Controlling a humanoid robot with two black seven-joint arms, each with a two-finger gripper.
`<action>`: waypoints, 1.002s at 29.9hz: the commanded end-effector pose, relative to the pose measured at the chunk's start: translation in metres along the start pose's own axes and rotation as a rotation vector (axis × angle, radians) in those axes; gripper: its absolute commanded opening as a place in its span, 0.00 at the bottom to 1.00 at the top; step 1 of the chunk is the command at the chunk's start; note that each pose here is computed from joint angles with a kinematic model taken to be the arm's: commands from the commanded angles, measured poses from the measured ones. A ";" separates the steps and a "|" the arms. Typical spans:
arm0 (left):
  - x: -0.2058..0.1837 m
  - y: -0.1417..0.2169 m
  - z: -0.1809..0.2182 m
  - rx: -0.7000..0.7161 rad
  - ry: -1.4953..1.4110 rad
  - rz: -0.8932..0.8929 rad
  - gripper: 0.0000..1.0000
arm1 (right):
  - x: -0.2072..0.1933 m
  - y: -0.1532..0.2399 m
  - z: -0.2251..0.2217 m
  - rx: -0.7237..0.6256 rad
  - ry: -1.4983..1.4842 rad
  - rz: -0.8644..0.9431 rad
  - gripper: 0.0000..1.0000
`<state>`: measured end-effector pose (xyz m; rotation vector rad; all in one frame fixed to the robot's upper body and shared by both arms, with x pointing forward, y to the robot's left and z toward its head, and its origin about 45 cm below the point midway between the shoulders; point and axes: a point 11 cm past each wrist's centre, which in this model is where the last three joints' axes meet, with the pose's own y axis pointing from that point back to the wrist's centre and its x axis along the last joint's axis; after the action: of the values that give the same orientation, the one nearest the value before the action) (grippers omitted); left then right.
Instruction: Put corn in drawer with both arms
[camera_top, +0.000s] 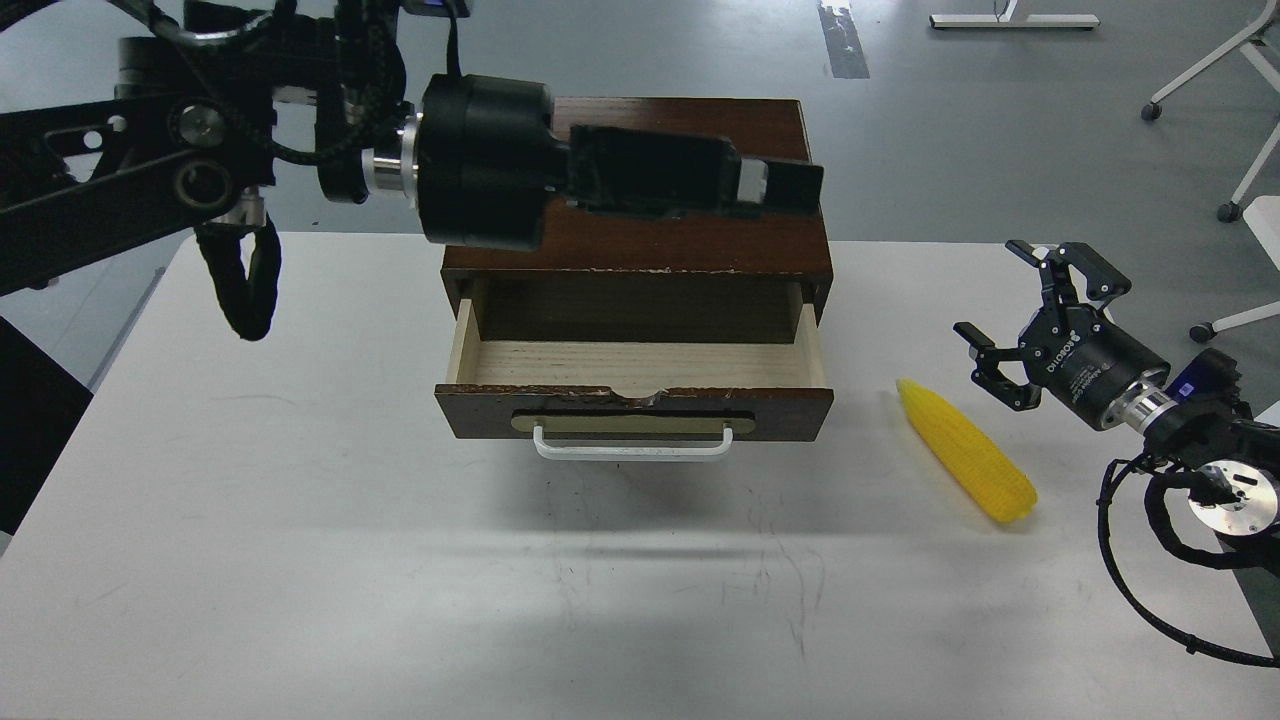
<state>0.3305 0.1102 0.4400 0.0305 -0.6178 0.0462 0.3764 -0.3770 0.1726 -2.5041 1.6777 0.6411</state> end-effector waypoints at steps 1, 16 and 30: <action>0.007 0.044 -0.033 -0.045 0.310 0.245 0.98 | 0.000 0.000 0.000 -0.001 0.000 0.000 1.00; -0.004 0.199 -0.186 -0.007 0.748 1.037 0.98 | 0.014 0.019 -0.016 -0.074 0.193 -0.024 1.00; -0.036 0.220 -0.224 0.070 0.807 1.118 0.98 | 0.029 0.050 -0.061 -0.441 1.020 -0.242 1.00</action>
<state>0.4198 0.3396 0.2403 -0.2584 0.2378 1.1151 0.3610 -0.4425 0.2267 -3.4557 1.5700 -0.2587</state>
